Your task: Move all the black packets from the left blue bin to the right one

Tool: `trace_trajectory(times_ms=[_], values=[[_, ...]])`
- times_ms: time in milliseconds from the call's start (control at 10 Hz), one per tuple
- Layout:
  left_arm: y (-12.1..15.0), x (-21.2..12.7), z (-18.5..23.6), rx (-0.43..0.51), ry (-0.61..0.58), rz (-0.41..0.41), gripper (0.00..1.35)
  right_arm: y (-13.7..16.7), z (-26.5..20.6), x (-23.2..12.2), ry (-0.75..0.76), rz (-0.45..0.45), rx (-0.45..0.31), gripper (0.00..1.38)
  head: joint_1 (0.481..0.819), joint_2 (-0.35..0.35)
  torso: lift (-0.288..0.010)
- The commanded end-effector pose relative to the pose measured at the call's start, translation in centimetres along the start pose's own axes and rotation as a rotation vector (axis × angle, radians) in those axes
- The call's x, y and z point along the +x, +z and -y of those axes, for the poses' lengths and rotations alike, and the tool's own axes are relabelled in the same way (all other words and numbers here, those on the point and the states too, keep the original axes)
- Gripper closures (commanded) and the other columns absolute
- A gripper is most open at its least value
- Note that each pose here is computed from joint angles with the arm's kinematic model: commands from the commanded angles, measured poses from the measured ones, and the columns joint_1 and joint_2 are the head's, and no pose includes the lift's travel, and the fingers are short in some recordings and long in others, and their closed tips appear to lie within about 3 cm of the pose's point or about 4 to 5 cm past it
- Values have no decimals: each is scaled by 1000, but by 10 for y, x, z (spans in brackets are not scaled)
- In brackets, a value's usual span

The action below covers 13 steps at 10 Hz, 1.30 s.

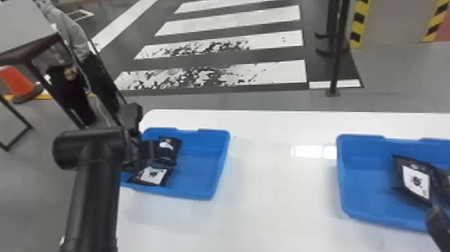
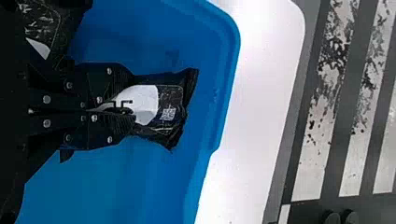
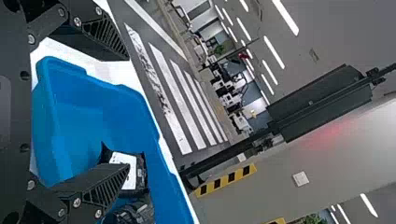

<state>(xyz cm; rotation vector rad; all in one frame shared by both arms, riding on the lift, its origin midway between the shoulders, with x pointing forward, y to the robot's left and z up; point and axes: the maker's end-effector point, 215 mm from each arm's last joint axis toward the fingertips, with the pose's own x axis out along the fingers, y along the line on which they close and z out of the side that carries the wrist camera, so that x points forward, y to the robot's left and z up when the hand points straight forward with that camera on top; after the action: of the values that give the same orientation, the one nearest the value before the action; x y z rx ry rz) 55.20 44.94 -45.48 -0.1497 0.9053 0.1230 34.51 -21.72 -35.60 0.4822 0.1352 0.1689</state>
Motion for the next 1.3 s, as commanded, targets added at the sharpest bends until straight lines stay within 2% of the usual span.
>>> trace_trajectory(times_ms=[0, 300, 500, 600, 800, 1200], values=[[13, -28, 12, 23, -38, 87, 1211, 5, -3, 1, 6, 8, -1, 233, 695, 284, -144], [13, -80, 76, 89, -208, 212, 1211, 16, -15, 4, 47, 29, -5, 234, 695, 245, -144], [-1, -101, 145, 154, -362, 256, 1211, 27, -47, 15, 163, 47, 16, 234, 695, 206, -144], [-15, -105, 178, 172, -437, 248, 1211, 34, -63, 22, 213, 57, 16, 234, 695, 179, -144], [-35, -125, 247, 197, -606, 251, 1211, 24, -91, 35, 318, 4, 29, 234, 695, 120, -144], [-86, -169, 369, 277, -899, 186, 1211, 14, -116, 64, 429, -26, 24, 234, 695, 7, -144]])
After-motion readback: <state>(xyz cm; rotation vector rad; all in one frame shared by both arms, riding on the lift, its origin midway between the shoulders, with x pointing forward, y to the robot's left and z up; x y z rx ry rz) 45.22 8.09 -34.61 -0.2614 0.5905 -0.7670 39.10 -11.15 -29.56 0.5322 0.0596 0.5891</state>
